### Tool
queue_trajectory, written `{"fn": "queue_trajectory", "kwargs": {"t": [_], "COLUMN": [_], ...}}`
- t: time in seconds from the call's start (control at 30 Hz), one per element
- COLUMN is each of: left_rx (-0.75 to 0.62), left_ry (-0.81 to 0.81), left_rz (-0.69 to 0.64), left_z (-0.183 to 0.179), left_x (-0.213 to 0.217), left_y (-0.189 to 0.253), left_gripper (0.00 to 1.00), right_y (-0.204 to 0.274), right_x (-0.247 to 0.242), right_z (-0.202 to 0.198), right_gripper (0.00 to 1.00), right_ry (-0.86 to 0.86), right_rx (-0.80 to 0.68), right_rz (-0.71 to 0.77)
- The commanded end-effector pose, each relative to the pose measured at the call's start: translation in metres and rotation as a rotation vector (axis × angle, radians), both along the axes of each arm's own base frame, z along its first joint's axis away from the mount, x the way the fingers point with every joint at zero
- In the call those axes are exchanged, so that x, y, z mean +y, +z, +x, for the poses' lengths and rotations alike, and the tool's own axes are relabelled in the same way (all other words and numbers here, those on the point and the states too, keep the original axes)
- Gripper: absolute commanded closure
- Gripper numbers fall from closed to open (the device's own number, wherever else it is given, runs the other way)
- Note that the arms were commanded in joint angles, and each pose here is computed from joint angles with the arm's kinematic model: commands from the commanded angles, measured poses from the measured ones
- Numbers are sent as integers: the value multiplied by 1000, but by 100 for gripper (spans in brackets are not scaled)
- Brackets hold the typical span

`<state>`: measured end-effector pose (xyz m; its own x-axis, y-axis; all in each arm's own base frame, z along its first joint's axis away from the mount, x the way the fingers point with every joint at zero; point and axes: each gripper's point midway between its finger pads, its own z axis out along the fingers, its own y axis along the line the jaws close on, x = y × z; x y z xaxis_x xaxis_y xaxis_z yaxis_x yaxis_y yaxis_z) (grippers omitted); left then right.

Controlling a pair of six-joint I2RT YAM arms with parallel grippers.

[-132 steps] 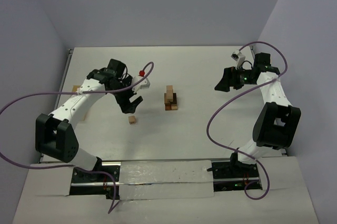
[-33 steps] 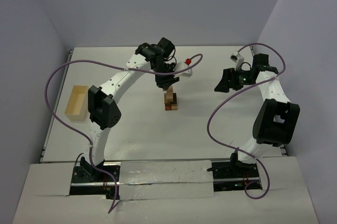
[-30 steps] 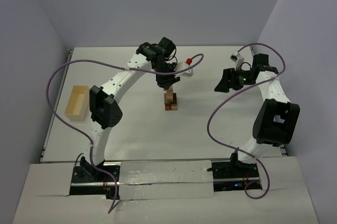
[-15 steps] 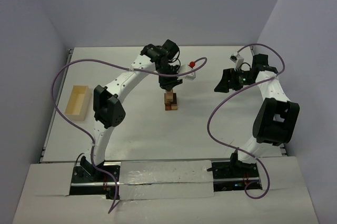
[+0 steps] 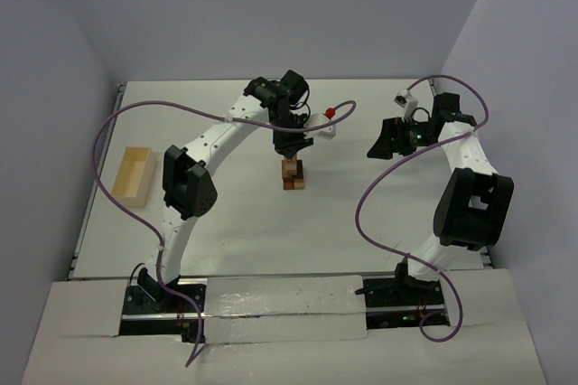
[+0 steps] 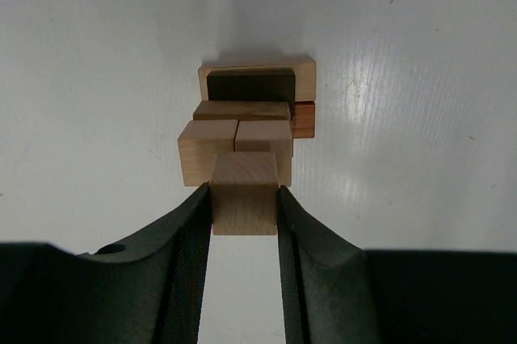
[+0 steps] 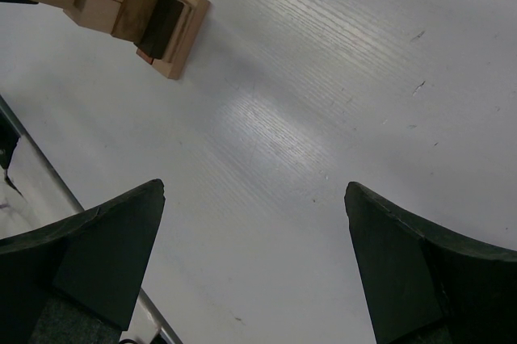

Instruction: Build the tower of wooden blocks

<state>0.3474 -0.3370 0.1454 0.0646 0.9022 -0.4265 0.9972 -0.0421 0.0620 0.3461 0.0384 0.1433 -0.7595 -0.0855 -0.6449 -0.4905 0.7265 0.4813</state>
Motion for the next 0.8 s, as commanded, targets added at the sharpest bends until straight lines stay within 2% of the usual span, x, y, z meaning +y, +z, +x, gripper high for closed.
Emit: {"fn": "queue_trajectory", "kwargs": {"t": [0.0,0.77], "left_rx": [-36,-59], "left_ry": [-19,-28], "left_rz": [-30,-17], "left_z": [5,5], "left_x": [-8,-12], "left_y": [10,10], "left_gripper": [59,57], "right_y": [8,7], "right_x": [3,3], "right_z": [5,5], "right_gripper": [0,0], "right_ry": [20,20], "right_rx": [-26,-21], "right_rz": [10,12]}}
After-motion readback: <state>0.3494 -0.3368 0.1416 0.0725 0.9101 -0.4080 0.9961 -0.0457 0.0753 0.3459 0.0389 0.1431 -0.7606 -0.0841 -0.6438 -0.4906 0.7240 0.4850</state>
